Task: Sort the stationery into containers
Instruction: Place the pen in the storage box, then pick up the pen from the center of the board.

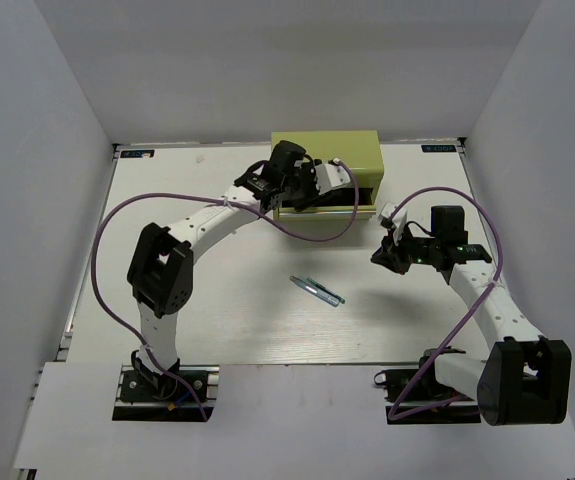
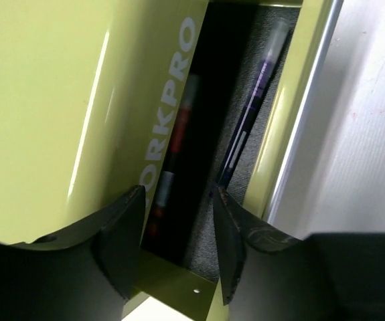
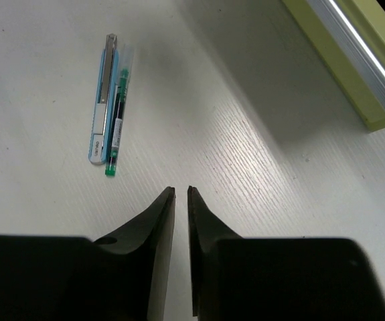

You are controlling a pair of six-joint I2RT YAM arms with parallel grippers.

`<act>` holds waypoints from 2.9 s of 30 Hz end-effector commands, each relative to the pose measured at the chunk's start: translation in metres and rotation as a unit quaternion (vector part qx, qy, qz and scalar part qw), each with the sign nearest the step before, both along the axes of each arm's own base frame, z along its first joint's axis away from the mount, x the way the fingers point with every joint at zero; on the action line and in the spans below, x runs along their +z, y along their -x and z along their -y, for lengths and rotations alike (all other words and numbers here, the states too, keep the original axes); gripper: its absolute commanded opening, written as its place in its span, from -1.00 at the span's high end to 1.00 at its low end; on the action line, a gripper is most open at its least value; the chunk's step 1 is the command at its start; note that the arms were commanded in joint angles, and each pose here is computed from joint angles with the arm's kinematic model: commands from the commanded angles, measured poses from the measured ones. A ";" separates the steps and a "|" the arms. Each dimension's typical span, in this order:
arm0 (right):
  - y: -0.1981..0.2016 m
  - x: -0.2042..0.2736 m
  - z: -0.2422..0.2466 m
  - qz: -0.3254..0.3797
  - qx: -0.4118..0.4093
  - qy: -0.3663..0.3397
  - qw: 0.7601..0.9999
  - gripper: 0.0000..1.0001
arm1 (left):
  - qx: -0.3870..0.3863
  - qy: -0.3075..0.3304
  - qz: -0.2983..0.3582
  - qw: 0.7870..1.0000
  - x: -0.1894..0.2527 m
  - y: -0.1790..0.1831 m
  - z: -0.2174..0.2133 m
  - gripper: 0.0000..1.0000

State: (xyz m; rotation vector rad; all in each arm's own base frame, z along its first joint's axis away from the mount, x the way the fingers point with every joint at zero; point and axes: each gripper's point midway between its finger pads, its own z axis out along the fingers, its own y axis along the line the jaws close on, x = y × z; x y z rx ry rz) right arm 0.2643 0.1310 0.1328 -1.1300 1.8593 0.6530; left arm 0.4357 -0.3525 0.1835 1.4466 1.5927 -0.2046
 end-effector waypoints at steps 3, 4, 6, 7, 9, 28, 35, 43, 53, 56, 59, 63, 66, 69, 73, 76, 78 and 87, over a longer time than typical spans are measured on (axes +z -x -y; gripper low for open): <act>0.008 0.006 -0.006 0.012 0.041 -0.007 0.999 0.53 | 0.010 0.047 0.062 0.997 0.063 -0.004 -0.006 -0.13; 0.011 0.007 -0.008 0.007 0.048 -0.012 0.999 0.49 | 0.004 0.047 0.062 0.997 0.063 0.000 0.000 -0.13; 0.015 0.004 -0.009 0.010 0.063 -0.009 0.998 0.38 | 0.001 0.060 0.070 0.996 0.079 0.007 0.001 -0.15; 0.019 0.003 -0.011 0.004 0.072 -0.013 0.997 0.34 | 0.001 0.061 0.071 0.996 0.081 0.009 -0.001 -0.15; 0.025 0.002 -0.014 0.009 0.094 -0.015 0.995 0.28 | 0.007 0.097 0.059 0.994 0.099 0.022 -0.003 -0.15; 0.022 -0.036 -0.099 -0.052 0.092 0.031 0.994 0.15 | 0.393 0.351 -0.228 0.819 0.025 0.139 -0.123 -0.99; 0.001 -0.051 -0.120 -0.045 0.043 0.080 0.995 0.06 | 0.485 0.370 -0.284 0.740 -0.012 0.152 -0.140 -0.99; -0.007 -0.071 -0.133 -0.052 0.010 0.121 0.991 0.03 | 0.496 0.367 -0.288 0.732 -0.023 0.158 -0.145 -0.99; -0.007 -0.084 -0.142 -0.052 0.004 0.140 0.989 0.00 | 0.502 0.361 -0.293 0.729 -0.031 0.163 -0.148 -0.99; -0.009 -0.089 -0.142 -0.055 0.001 0.146 0.988 0.00 | 0.504 0.358 -0.294 0.729 -0.033 0.164 -0.149 -0.99; -0.009 -0.094 -0.142 -0.059 -0.001 0.153 0.986 0.00 | 0.506 0.354 -0.295 0.729 -0.037 0.165 -0.151 -0.99; -0.010 -0.100 -0.139 -0.057 -0.007 0.161 0.985 0.00 | 0.507 0.356 -0.297 0.726 -0.036 0.165 -0.150 -0.99; -0.012 -0.103 -0.135 -0.051 -0.008 0.170 0.984 0.00 | 0.507 0.356 -0.297 0.726 -0.036 0.165 -0.150 -0.99; -0.011 -0.107 -0.130 -0.046 -0.006 0.180 0.983 0.00 | 0.510 0.352 -0.298 0.726 -0.040 0.167 -0.151 -0.99; -0.004 -0.113 -0.125 -0.049 0.006 0.187 0.981 0.15 | 0.513 0.358 -0.303 0.719 -0.040 0.167 -0.151 -0.99; 0.005 -0.119 -0.123 -0.066 0.019 0.188 0.980 0.38 | 0.522 0.358 -0.311 0.709 -0.044 0.168 -0.150 -0.99; 0.011 -0.121 -0.121 -0.075 0.028 0.190 0.979 0.55 | 0.522 0.366 -0.313 0.704 -0.042 0.167 -0.149 -0.99; 0.020 -0.084 -0.134 -0.047 0.095 0.155 0.982 0.96 | 0.521 0.366 -0.326 0.699 -0.048 0.170 -0.147 -0.99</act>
